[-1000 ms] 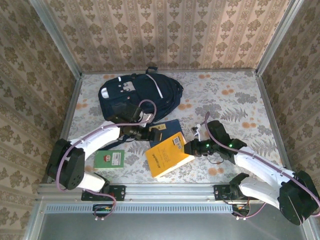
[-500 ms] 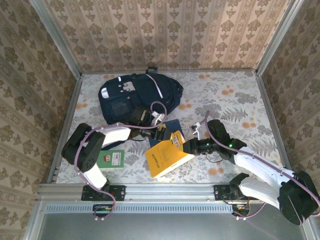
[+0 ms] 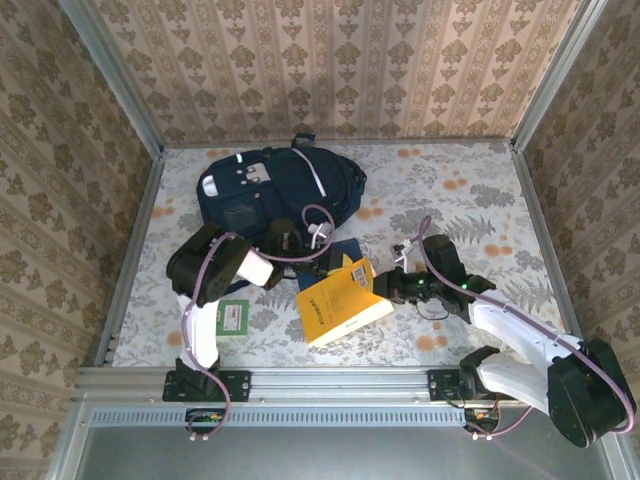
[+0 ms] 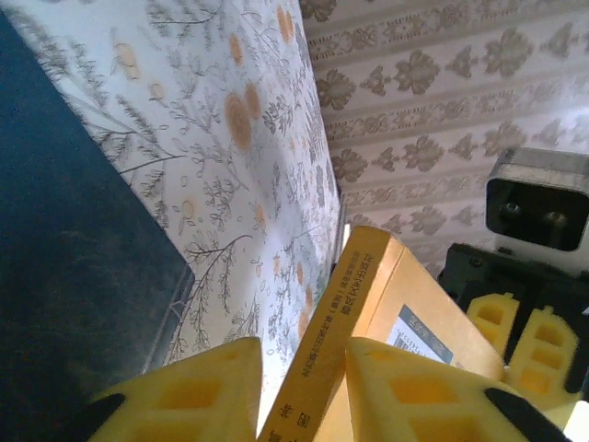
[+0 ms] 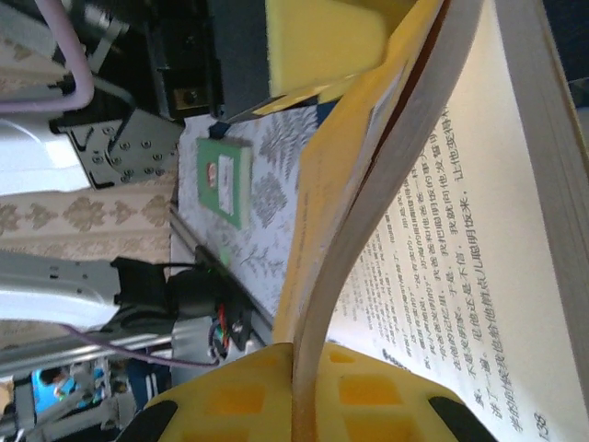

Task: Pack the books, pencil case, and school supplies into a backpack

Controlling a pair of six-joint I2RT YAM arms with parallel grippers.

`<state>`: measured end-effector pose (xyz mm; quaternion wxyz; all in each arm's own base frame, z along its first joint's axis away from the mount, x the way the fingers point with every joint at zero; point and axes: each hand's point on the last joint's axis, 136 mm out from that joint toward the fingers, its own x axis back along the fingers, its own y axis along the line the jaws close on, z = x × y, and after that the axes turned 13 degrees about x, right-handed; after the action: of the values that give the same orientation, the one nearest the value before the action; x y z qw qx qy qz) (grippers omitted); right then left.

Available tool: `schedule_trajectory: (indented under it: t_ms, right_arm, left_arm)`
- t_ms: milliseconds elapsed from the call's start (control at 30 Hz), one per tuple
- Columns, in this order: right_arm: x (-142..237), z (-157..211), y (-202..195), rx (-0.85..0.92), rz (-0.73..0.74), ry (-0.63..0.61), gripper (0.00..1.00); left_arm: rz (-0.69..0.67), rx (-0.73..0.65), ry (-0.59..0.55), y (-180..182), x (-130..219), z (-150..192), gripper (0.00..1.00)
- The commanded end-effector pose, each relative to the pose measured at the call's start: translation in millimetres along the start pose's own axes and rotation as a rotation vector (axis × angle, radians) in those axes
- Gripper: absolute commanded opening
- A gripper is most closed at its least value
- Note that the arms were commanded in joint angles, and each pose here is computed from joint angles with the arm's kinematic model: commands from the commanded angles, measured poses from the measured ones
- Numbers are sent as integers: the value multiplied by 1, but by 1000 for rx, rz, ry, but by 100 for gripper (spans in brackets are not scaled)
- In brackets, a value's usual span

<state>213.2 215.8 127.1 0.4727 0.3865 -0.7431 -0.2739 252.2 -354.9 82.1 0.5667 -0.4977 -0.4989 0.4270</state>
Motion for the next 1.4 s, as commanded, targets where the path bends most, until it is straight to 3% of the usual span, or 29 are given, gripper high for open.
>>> schedule_trajectory:
  t_ms: [0, 133, 233, 333, 433, 500, 633, 700, 833, 933, 1033, 1200, 1367]
  right_arm:
    - [4, -23, -18, -4, 70, -99, 13]
    - [4, -31, -36, -47, 125, -121, 13]
    - [2, -35, -47, -75, 155, -119, 13]
    - [-2, -38, -58, -100, 179, -123, 14]
    - [-2, -42, -69, -115, 229, -115, 15]
    - [0, -43, -79, -118, 283, -109, 16]
    - [10, -48, -99, -97, 442, -88, 26]
    - [19, -50, -113, -104, 556, -80, 38]
    - [40, -50, -128, -153, 714, -91, 56]
    - [34, -33, -114, -165, 647, -70, 58]
    - [25, -7, -98, -177, 562, -24, 57]
    - [12, 35, -84, -265, 413, 0, 56]
    - [-11, 42, -58, -279, 195, -10, 56]
  left_arm:
    - [90, -8, 58, -19, 0, 11, 19]
    - [86, 4, 47, -16, -1, 8, 7]
    - [90, 8, 45, -20, -2, 6, 7]
    - [90, 17, 51, -20, -6, 8, 21]
    - [84, 29, 32, -16, -5, 4, 44]
    - [77, 24, -8, -15, 0, -1, 51]
    - [29, 23, -97, -12, 15, -8, 55]
    - [-31, 23, -132, -6, 22, -9, 55]
    - [-289, 10, -198, 13, 41, -3, 62]
    - [-496, -78, -174, 12, 46, 8, 66]
    - [-606, -95, -159, 11, 50, 12, 68]
    - [-691, -90, -123, 22, 50, 14, 69]
    - [-682, -64, -57, 32, 34, 15, 69]
